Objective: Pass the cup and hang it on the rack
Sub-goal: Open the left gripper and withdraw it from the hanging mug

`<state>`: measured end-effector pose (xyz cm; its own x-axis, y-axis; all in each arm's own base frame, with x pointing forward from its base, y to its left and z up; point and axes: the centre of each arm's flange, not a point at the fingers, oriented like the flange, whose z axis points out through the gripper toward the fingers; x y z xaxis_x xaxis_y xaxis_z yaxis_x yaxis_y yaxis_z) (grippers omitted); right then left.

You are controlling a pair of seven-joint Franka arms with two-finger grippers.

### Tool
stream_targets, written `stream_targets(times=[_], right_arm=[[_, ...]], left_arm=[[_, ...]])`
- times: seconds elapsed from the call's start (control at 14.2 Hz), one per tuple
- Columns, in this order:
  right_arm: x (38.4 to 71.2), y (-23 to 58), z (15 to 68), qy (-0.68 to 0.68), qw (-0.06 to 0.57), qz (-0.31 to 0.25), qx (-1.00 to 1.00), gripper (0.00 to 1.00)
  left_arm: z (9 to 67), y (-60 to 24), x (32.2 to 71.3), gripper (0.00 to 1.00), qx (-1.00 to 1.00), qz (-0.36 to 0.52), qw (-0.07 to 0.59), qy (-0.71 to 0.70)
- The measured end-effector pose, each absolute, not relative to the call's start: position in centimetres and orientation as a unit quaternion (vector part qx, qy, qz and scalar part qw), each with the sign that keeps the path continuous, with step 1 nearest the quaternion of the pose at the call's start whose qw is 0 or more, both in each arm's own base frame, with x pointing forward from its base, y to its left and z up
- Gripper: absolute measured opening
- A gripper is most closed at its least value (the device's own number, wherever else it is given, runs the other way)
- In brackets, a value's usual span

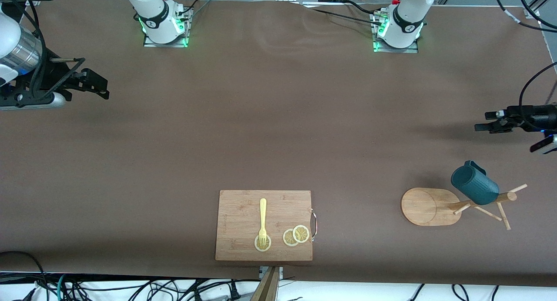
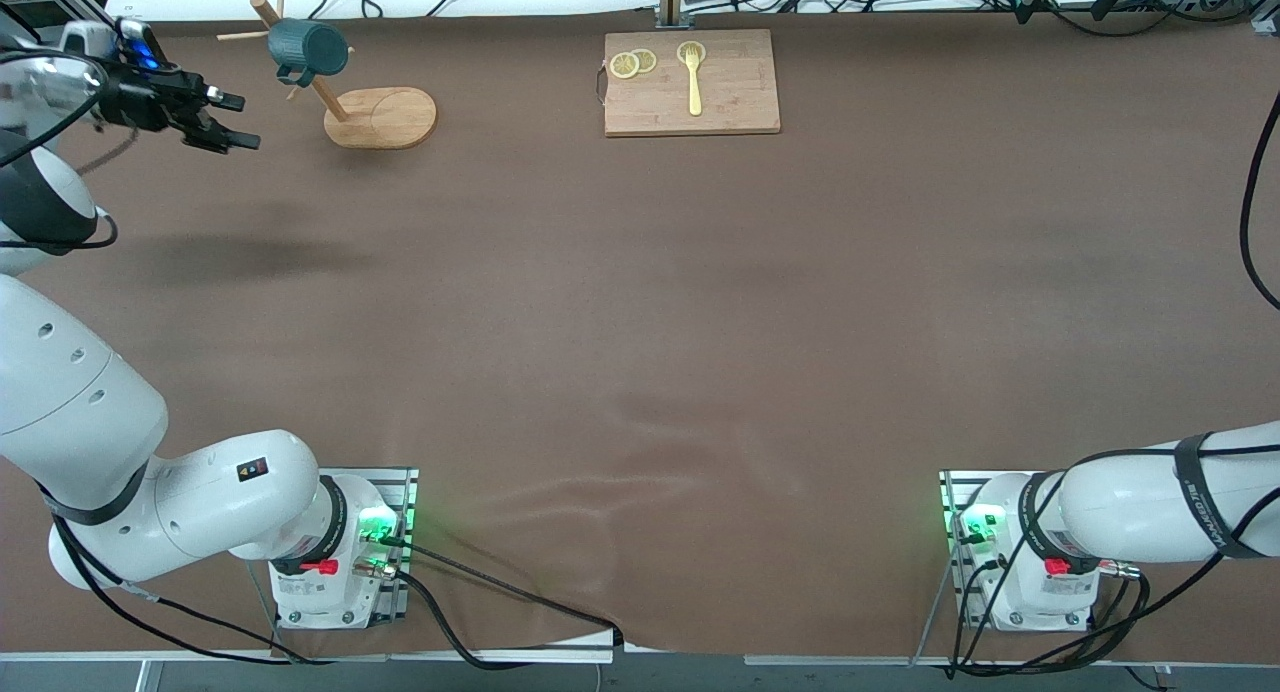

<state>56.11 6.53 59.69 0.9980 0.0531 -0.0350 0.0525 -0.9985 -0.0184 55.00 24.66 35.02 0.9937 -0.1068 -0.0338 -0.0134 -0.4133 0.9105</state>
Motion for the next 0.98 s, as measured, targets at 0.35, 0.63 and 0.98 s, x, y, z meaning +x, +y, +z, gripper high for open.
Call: stream_targets(times=[0.35,0.63,0.98], right_arm=[[56.1,6.5,59.7,-0.026,0.009,0.018,-0.999,1.0],[56.1,6.5,59.7,-0.026,0.009,0.018,-0.999,1.0],[56.1,6.6,59.7,-0.027,0.009,0.018,-0.999,1.0]], left_arm=[[46.4,17.3,59.3,1.0,0.945,-0.126,0.291,-0.083],[51.1,6.5,60.9,1.0,0.978,-0.153,0.111,-0.084],[55.5,-2.6,62.5,1.0,0.99,-0.052,0.0,-0.132]])
